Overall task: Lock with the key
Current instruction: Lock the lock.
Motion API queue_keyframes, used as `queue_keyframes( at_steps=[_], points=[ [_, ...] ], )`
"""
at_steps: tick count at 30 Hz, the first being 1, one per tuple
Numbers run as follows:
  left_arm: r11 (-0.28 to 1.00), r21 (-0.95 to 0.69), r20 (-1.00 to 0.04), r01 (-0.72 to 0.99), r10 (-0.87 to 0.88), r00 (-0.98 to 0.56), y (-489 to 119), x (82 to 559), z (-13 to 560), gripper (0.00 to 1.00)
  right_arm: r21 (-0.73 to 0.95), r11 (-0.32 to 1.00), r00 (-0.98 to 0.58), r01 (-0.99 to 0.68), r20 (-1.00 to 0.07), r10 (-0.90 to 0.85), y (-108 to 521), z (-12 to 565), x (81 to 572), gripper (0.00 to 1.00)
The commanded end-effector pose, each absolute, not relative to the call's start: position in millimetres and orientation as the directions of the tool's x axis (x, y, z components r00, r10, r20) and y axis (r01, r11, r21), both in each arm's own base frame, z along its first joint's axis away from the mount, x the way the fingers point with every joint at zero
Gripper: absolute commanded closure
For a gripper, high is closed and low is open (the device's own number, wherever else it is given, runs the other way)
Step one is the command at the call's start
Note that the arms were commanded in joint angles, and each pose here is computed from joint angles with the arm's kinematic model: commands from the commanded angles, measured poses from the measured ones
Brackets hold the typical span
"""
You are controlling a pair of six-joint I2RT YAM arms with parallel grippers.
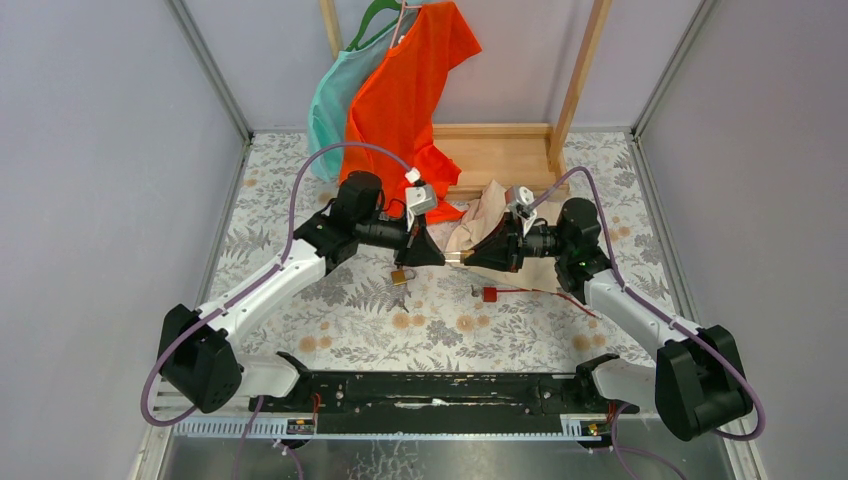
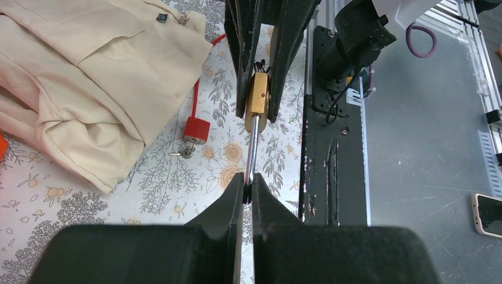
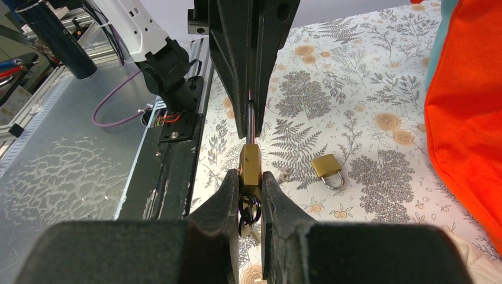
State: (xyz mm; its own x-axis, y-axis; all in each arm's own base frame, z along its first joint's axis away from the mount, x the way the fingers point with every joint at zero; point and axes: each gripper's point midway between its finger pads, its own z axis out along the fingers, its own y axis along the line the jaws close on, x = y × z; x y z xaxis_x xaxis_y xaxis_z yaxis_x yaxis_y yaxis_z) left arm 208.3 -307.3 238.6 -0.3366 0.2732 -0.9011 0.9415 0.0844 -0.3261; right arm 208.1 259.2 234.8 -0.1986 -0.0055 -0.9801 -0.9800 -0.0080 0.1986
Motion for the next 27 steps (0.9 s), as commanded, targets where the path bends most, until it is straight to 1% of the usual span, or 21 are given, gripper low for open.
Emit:
queue_keyframes(
  at_steps=[1, 5, 6, 11, 13, 21, 24, 27],
  points=[
    [-0.032, -0.172, -0.97, 0.985, 0.179, -0.163, -333, 202, 280, 1.0, 0.122, -0.053, -0.122, -0.991, -0.993, -0.003, 276, 241, 199, 1.0],
    [-0.014, -0.117, -0.976, 0.993, 0.187, -0.113, -326, 203, 276, 1.0, 0.113, -0.028, -0.112, -0.993, -0.994, -0.019, 271, 238, 205, 1.0],
    [-0.009, -0.105, -0.977, 0.994, 0.187, -0.102, -323, 203, 275, 0.97, 0.113, -0.02, -0.112, -0.993, -0.994, -0.019, 269, 238, 207, 1.0],
    [0.017, -0.081, -0.978, 0.997, 0.192, -0.083, -315, 209, 271, 0.73, 0.076, -0.003, -0.076, -0.997, -0.996, -0.048, 263, 234, 210, 1.0],
    [0.03, -0.069, -0.977, 0.997, 0.199, -0.074, -315, 212, 270, 0.64, 0.074, -0.009, -0.074, -0.997, -0.996, -0.05, 263, 234, 209, 1.0],
    [0.038, -0.084, -0.968, 0.996, 0.233, -0.09, -313, 213, 257, 0.45, 0.084, -0.02, -0.083, -0.996, -0.996, -0.023, 263, 242, 206, 1.0],
    [0.043, -0.094, -0.965, 0.995, 0.241, -0.101, -314, 215, 252, 0.42, 0.093, -0.029, -0.093, -0.995, -0.996, -0.009, 264, 246, 204, 1.0],
    [0.043, -0.111, -0.961, 0.993, 0.25, -0.118, -316, 216, 247, 0.41, 0.101, -0.035, -0.102, -0.994, -0.995, 0.01, 264, 252, 202, 1.0]
  ],
)
